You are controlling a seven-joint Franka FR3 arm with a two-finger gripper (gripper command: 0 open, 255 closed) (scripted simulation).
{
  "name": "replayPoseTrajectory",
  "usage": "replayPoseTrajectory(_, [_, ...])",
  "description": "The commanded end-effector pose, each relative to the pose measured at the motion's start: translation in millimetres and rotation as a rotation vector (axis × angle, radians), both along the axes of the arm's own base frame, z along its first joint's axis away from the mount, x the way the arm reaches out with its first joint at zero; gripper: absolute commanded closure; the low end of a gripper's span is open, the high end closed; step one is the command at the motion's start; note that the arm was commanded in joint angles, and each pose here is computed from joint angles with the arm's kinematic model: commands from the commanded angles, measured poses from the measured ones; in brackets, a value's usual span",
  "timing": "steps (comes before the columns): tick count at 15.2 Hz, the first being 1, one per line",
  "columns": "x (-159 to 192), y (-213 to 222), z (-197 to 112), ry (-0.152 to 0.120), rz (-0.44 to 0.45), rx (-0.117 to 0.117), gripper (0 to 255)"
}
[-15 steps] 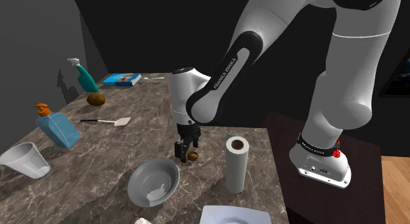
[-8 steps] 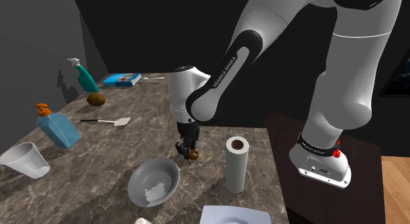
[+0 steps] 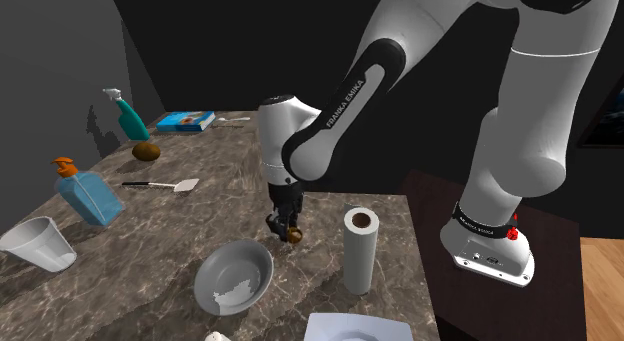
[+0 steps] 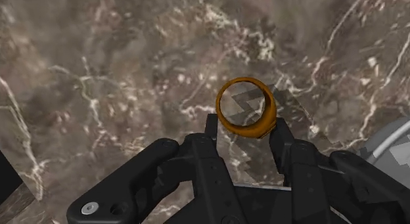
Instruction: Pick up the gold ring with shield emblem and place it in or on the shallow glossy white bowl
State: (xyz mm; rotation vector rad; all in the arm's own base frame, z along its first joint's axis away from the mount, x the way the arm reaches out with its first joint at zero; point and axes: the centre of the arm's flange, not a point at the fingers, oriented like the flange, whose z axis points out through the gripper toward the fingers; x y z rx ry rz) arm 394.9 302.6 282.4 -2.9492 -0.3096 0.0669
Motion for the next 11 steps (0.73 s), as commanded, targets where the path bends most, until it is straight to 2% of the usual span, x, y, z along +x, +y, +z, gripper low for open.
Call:
replayPoseTrajectory(1, [-0.1, 0.2, 10.8, 0.001, 0.000, 0.000, 255])
replayPoseTrajectory(11, [-0.1, 0.2, 63.6, 0.001, 0.000, 0.000, 255])
